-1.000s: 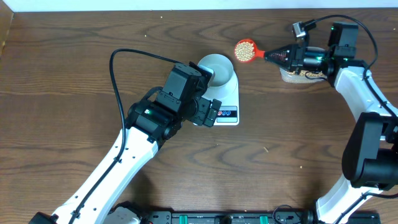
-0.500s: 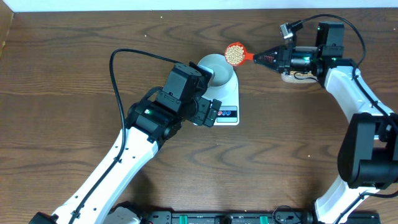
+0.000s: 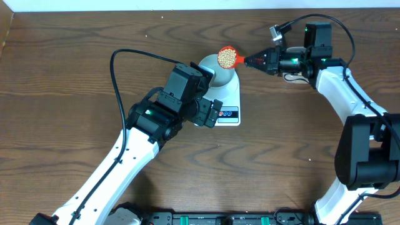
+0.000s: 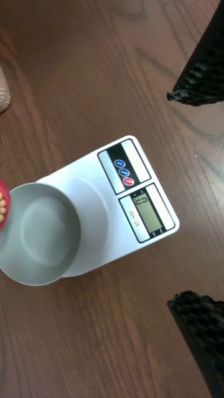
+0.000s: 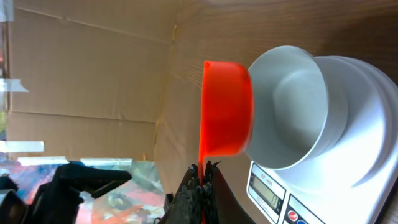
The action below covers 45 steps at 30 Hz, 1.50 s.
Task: Scoop item into bowl and weigh 50g on scale
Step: 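Carry the filled scoop left over the white bowl with the right gripper, then tilt the red scoop to pour soybeans into the bowl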
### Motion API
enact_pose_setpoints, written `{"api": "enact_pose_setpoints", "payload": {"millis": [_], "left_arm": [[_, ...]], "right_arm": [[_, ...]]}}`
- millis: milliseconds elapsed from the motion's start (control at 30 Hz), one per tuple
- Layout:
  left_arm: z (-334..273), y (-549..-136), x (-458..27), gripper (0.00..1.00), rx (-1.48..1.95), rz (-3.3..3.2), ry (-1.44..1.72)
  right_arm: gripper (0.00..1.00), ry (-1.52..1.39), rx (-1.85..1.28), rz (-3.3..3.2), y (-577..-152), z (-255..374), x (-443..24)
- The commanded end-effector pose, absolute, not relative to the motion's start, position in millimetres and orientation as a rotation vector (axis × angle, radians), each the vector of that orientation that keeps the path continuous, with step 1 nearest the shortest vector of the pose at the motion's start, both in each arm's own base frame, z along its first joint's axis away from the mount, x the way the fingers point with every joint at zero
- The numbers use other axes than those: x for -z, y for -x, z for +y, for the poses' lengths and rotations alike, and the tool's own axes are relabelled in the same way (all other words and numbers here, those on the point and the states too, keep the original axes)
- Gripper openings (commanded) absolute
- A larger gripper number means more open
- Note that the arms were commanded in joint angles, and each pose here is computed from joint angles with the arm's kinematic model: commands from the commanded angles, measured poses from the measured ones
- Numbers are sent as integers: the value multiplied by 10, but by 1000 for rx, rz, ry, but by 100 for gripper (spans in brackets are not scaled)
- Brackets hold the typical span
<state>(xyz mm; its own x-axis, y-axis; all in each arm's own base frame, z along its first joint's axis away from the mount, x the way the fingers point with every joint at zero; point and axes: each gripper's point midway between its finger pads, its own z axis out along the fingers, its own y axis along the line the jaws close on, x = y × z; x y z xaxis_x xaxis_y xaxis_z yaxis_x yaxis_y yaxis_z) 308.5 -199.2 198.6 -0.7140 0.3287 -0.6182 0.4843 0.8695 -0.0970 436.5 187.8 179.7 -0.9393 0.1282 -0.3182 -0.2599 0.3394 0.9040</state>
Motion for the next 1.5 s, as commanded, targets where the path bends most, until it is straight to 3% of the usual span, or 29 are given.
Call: {"api": "enact_pose_setpoints", "payload": {"millis": [0,1067,1467], "left_arm": [[-1966,-3106,-1987,98,324,2430,-572],[-1967,-3106,-1988,98,324,2430,-571],[-1967,-3106,-1988,98,324,2430,-571]], "right_arm": [[1,170,-1578,2255,-4353,1940,-1902],[2,207,-1229,2391,-4358,2275,-1525],[2,284,-1017,2376,-4324,2221,-1657]]}}
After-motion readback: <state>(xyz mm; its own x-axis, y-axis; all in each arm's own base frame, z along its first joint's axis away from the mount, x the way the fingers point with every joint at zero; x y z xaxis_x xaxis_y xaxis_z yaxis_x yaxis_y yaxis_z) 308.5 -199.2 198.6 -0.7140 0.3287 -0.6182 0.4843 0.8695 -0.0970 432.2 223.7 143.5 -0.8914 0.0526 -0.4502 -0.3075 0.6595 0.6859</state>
